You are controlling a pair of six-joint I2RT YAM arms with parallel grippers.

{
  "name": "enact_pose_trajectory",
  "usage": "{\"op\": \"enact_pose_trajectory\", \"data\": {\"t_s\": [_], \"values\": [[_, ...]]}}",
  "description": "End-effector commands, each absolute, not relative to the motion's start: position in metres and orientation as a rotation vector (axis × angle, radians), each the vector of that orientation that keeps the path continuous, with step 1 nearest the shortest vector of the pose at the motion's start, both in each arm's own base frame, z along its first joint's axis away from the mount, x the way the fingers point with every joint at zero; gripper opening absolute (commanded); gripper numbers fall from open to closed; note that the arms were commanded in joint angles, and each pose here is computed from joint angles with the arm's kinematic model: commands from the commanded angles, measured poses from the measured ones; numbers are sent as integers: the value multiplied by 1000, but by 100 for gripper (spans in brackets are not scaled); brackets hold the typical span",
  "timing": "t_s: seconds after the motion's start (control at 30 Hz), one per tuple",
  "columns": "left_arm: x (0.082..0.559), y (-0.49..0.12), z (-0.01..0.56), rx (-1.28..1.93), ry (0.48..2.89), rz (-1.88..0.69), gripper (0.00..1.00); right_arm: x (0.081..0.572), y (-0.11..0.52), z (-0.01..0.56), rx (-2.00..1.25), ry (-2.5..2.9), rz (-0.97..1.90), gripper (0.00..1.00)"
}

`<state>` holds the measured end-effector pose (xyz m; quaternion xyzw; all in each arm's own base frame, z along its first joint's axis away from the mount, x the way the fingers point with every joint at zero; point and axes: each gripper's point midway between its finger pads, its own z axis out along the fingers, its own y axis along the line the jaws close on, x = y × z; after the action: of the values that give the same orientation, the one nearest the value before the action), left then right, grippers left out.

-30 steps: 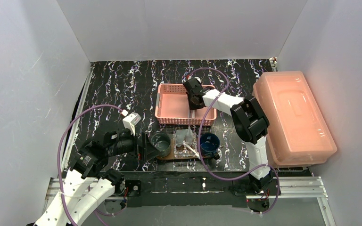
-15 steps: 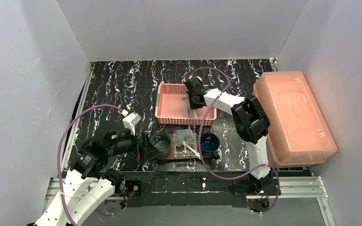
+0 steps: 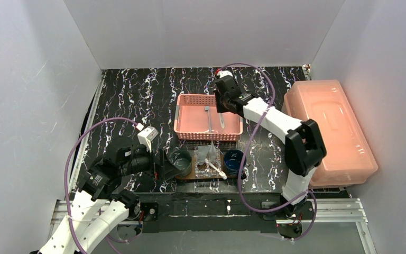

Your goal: Prepare toiletry sets of a toothbrush and toothpaste on the tray

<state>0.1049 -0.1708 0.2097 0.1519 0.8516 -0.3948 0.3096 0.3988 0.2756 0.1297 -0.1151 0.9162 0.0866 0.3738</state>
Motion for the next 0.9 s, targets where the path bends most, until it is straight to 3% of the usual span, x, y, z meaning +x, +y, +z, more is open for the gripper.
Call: {"op": "enact_pose_trajectory", "data": {"t_s": [0.0,0.37,0.87], "values": [[105,-171,207,413,2254,-1045,99,397,277,190,-314,2197,300,1],[105,-172,208,417,2259,-1054,99,349,275,259,-433,2093,478,1],[99,-187,246,467,2172,-1195,99,214,291,308,-798,1991,945,1]]}}
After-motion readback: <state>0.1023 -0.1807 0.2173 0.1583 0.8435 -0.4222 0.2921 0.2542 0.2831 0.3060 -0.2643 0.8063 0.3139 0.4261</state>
